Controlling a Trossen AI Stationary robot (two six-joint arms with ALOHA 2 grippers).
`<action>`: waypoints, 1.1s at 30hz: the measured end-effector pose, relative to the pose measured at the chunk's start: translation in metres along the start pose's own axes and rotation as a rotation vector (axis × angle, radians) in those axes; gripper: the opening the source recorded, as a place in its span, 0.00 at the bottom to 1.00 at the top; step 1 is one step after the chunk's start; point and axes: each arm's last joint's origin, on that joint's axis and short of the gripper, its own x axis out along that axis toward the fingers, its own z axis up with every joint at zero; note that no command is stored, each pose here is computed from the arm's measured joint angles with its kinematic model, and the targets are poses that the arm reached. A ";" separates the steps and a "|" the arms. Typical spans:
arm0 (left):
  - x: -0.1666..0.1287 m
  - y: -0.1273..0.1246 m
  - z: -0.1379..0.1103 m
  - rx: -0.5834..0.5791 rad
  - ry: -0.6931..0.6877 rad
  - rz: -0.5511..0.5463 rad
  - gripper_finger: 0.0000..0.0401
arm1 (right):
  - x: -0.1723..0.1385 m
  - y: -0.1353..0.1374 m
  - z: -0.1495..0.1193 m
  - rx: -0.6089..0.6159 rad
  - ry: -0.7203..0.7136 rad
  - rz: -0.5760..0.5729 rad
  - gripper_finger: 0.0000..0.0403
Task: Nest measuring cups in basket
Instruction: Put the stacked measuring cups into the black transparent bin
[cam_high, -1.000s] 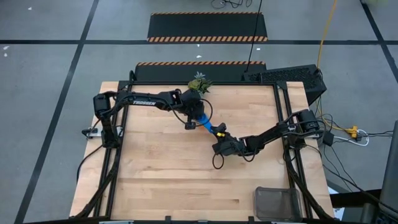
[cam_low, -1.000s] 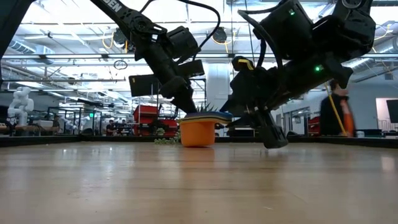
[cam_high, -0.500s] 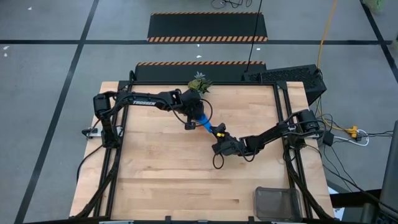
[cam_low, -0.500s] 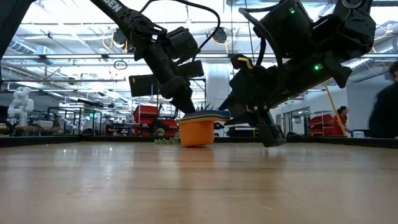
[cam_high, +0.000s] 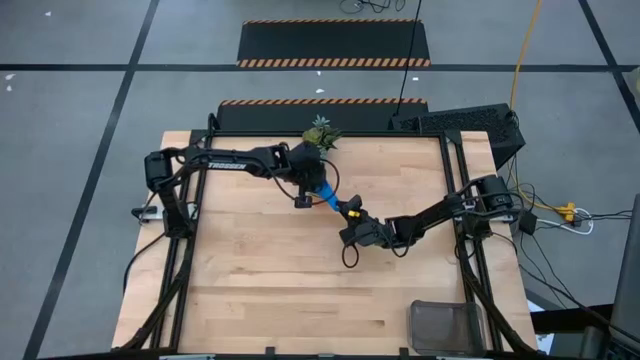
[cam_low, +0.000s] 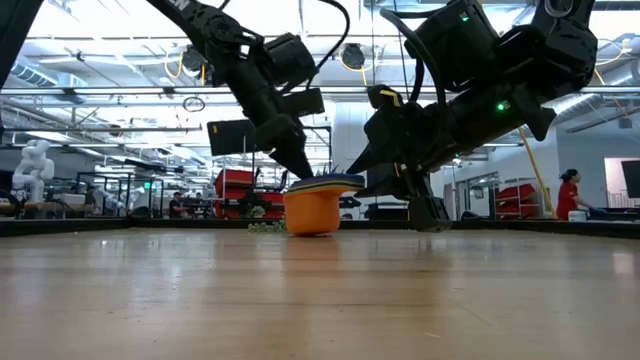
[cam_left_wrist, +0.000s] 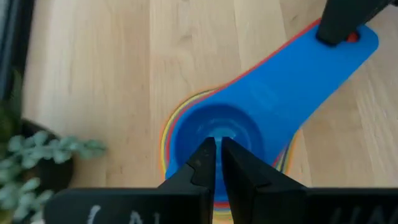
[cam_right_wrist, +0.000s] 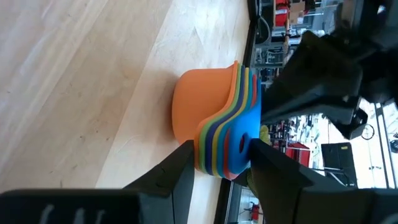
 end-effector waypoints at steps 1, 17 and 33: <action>-0.001 -0.002 0.001 0.007 0.006 0.018 0.08 | 0.000 0.000 0.000 -0.008 0.000 0.000 0.33; -0.023 -0.075 0.037 0.240 -0.013 0.210 0.52 | 0.000 0.000 0.000 -0.010 -0.003 -0.002 0.33; 0.019 -0.143 0.010 0.283 0.038 0.680 0.57 | 0.000 -0.001 0.000 0.020 -0.003 -0.006 0.33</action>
